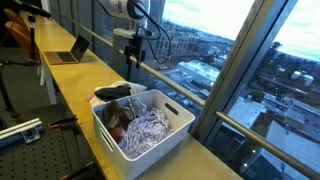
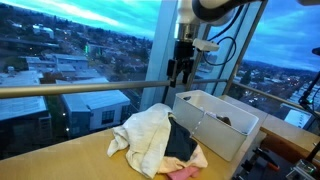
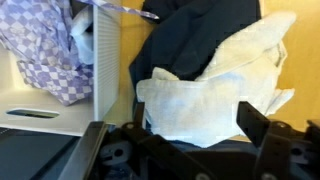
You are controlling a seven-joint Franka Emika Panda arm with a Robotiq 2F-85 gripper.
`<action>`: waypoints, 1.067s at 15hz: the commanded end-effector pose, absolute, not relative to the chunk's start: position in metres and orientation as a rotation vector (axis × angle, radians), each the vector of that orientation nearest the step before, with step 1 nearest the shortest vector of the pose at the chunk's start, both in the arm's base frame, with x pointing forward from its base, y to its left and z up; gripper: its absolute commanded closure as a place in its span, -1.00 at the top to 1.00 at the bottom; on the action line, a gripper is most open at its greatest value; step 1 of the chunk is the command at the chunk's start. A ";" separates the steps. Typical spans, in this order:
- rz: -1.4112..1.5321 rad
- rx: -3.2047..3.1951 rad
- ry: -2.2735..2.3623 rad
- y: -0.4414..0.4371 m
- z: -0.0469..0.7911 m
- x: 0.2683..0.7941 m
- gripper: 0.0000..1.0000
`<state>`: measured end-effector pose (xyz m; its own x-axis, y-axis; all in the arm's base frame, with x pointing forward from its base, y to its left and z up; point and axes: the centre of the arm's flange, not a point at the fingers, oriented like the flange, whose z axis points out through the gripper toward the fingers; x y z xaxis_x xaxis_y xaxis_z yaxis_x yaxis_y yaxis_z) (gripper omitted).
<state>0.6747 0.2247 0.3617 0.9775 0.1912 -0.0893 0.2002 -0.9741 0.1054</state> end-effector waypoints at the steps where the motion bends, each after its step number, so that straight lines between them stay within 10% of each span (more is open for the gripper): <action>1: -0.106 3.041 0.178 0.147 0.361 0.670 1.00; 16: -0.194 3.089 -0.099 -0.038 0.226 0.668 1.00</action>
<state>0.6664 -0.0389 0.2489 0.9858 -0.0943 -0.1389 -0.0872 -0.9946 0.0560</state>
